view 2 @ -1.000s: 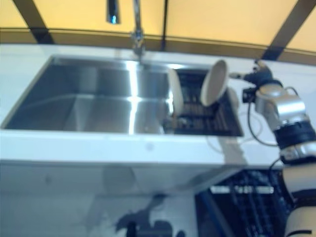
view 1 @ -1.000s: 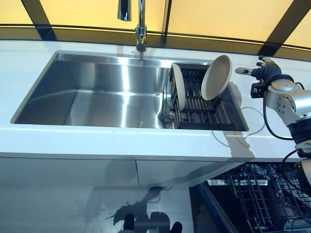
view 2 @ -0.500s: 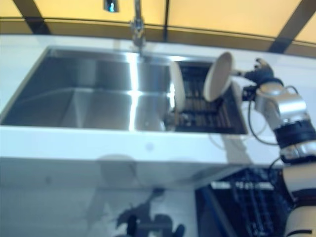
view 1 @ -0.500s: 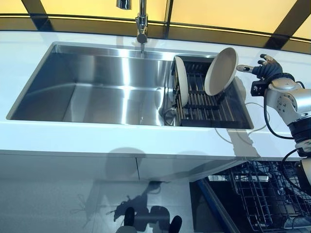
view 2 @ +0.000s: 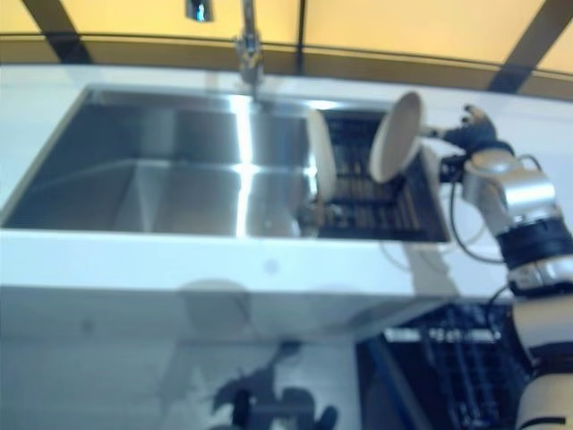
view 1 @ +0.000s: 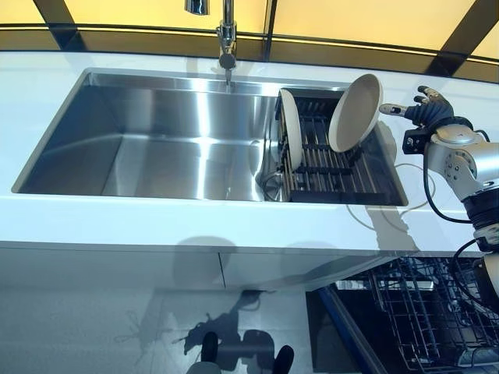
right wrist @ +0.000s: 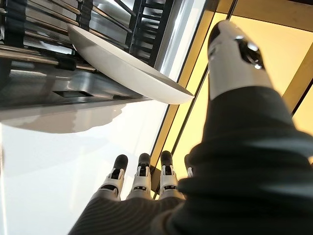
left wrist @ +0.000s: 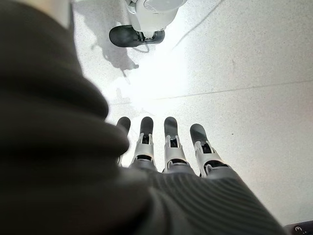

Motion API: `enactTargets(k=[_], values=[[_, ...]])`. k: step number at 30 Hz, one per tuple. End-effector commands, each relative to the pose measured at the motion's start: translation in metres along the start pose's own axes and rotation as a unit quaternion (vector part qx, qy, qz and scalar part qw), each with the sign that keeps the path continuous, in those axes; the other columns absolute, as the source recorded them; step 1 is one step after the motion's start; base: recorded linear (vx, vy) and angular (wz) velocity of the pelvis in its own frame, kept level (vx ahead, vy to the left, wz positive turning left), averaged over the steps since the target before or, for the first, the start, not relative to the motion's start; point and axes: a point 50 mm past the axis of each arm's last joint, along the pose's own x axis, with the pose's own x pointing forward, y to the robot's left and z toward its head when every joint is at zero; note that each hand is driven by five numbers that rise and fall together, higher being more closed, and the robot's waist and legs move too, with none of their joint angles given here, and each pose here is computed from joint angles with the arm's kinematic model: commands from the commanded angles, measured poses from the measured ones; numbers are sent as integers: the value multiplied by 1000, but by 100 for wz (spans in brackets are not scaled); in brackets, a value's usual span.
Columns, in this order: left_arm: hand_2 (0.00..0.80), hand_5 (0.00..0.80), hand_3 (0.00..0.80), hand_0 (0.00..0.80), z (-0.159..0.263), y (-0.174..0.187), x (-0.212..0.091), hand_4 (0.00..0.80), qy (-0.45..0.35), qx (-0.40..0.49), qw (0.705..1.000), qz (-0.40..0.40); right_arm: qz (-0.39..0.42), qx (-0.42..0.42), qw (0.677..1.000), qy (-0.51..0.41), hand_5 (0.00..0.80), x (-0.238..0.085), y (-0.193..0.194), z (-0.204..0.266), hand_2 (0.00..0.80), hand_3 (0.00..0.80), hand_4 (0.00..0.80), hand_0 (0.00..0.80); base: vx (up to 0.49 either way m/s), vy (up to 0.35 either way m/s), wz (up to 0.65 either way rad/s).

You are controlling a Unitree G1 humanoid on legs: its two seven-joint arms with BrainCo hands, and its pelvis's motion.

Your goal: Take plates into dishwasher

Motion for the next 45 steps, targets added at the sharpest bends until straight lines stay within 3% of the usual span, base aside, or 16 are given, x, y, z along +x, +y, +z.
enactTargets(k=[1, 28, 45], values=[[0, 0, 0, 0, -10, 6, 0, 0, 23, 18, 999, 13, -13, -5, 995, -94, 0, -5, -5, 50, 0, 0, 0, 0, 0, 0, 0], [0, 0, 0, 0, -12, 2, -1, 0, 17, 10, 1000, 7, 9, -13, 995, -100, 0, -6, 11, 46, 0, 0, 0, 0, 0, 2, 0], [0, 0, 0, 0, -11, 0, -1, 0, 14, -13, 1000, 10, -30, -14, 997, -75, 0, -4, 3, 37, 0, 0, 0, 0, 5, 14, 2]])
